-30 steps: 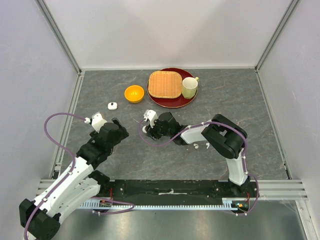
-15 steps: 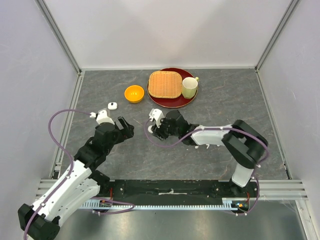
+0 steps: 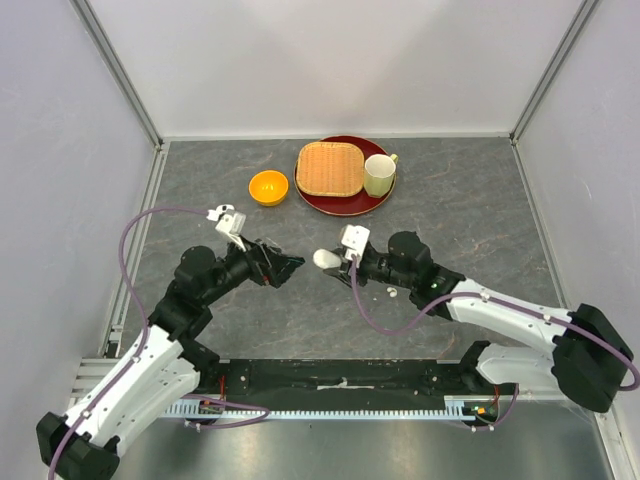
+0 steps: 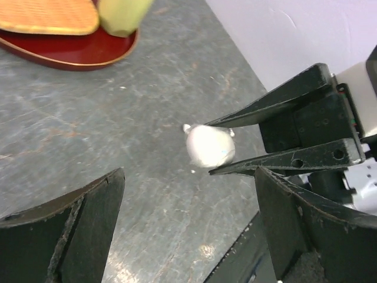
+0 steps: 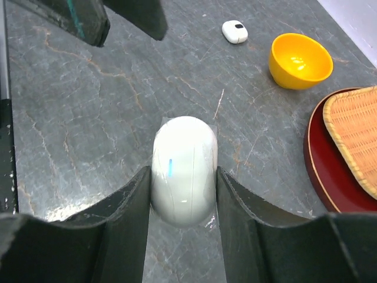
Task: Insert the wireless bluetooth earbuds into the charging case
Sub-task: Pick up the charging case at the center of the board.
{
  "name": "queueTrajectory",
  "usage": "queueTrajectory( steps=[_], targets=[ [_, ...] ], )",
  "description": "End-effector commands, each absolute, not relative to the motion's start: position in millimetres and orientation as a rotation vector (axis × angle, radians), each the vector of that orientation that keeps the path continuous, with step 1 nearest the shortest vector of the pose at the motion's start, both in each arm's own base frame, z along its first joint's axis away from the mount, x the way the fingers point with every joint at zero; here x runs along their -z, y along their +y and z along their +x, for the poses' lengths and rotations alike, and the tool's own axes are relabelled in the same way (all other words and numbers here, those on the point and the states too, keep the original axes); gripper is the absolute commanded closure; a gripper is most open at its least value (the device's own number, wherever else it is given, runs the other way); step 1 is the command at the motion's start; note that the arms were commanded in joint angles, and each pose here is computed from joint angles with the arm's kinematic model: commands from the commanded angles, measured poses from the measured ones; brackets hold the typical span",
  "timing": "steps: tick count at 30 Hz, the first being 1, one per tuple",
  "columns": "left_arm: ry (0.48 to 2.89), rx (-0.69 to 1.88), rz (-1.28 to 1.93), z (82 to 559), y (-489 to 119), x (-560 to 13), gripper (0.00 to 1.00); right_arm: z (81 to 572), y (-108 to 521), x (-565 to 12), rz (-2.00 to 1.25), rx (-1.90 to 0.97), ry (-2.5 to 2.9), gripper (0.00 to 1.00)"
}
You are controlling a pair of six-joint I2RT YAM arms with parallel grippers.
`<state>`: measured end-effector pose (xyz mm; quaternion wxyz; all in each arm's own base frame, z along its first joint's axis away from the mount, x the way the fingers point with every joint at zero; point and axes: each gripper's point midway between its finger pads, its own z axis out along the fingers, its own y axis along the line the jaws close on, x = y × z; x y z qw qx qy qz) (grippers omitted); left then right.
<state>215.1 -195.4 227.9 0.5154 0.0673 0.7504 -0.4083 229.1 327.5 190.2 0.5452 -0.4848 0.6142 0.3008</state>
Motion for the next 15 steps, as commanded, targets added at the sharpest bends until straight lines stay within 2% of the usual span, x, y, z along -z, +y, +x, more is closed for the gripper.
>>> queueTrajectory(
  steps=[1,8,15],
  targets=[
    [1.651,1.191,0.402,195,-229,-271,0.04,215,321,-213,-1.116,-0.753,1.321,1.0],
    [1.702,1.353,0.535,187,-255,-254,0.07,202,314,-214,-1.099,-0.8,1.311,1.0],
    [1.751,1.396,0.538,190,-265,-246,0.08,201,310,-213,-1.08,-0.797,1.31,1.0]
  ],
)
